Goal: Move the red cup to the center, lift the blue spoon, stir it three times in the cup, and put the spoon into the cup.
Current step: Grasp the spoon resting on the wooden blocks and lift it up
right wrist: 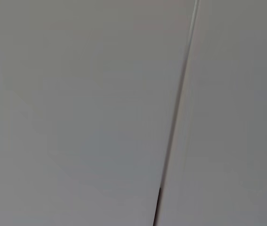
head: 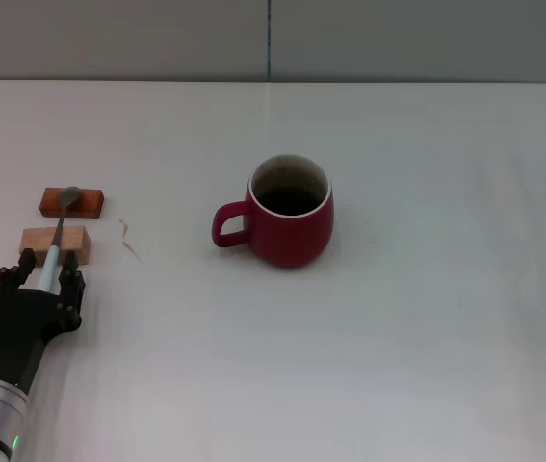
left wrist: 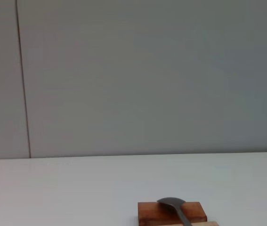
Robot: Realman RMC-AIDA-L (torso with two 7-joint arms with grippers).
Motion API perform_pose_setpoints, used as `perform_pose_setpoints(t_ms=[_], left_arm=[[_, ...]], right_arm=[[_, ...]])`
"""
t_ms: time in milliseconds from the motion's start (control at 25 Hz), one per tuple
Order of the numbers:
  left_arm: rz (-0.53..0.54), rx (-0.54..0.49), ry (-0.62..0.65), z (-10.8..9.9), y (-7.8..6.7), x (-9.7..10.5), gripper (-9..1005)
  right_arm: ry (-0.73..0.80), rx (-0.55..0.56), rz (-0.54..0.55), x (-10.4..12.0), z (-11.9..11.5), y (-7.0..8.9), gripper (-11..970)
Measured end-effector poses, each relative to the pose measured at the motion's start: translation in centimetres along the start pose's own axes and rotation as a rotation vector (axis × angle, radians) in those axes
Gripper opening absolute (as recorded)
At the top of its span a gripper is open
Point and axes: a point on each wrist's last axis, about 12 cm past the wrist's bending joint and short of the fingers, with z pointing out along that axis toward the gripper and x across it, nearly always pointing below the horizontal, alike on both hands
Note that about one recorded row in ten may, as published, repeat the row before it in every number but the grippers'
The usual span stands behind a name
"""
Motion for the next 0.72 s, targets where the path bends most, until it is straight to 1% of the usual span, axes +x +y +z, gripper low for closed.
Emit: perform_pose_setpoints(t_ms=[560, 720], left_arm=[[-0.002, -0.002, 0.002, -0.08, 0.0, 0.04, 461], [-0.001, -0.005, 0.002, -0.2, 0.08, 0.09, 372]], right_arm=[[0.0, 0.0, 0.001, 0.0, -0.01, 0.03, 730], [0.001, 0.0, 0.001, 0.01, -0.03, 0.06, 730]])
